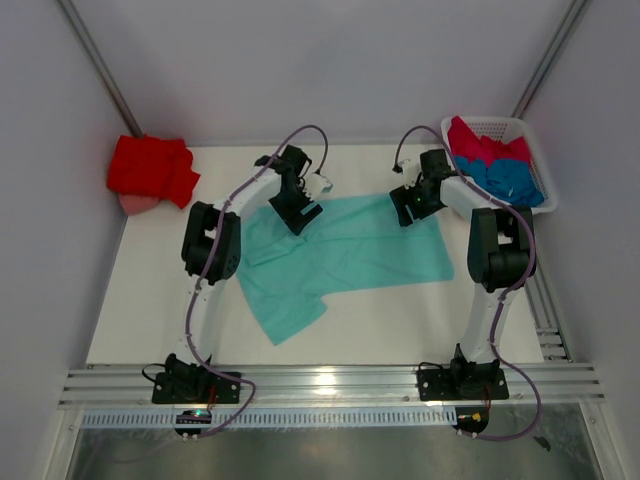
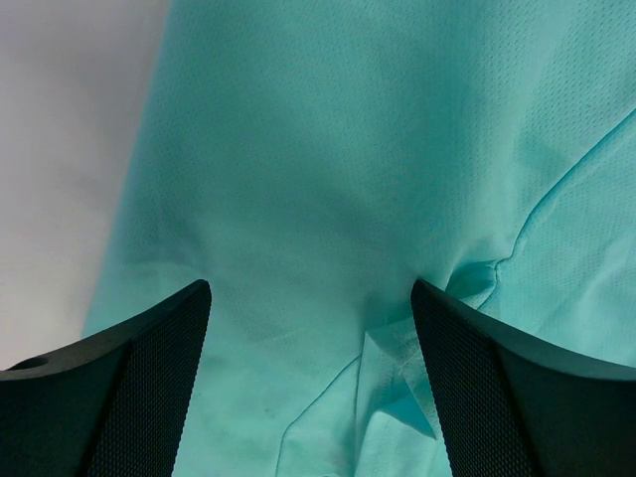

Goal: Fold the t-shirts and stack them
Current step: Fold the tshirt

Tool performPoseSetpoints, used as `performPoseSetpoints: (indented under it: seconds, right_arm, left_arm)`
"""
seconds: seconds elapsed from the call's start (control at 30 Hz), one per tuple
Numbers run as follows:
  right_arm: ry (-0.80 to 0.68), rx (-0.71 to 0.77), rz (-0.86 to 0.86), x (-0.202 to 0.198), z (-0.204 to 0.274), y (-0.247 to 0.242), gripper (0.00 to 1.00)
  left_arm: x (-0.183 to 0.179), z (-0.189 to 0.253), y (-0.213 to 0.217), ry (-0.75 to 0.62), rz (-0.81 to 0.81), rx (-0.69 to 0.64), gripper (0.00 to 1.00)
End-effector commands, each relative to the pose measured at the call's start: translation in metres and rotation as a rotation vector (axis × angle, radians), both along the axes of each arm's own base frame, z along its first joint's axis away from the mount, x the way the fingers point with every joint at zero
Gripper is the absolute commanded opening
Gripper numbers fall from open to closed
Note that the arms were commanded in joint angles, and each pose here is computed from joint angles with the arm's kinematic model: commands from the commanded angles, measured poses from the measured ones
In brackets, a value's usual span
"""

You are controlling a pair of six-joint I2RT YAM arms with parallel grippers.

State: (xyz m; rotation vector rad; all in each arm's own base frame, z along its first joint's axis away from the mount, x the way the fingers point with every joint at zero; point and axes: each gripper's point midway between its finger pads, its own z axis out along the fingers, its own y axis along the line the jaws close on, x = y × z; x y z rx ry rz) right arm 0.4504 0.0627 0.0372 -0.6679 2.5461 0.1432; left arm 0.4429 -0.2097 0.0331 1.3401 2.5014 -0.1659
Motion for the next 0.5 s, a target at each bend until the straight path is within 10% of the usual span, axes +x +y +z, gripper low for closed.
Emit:
performPoseSetpoints:
  seconds: [0.0,0.47]
  right_arm:
    - [-0.077,0.006,0.003,0.011,0.026,0.002,0.74]
    - [-0.066,0.016,0.003,0.015,0.021,0.004,0.74]
  left_arm:
    - [-0.002,0.014,0.001,-0.021,-0.012,-0.003,0.84]
    - [-0.028,0.028,0.006,0.026,-0.022,-0.021,0.83]
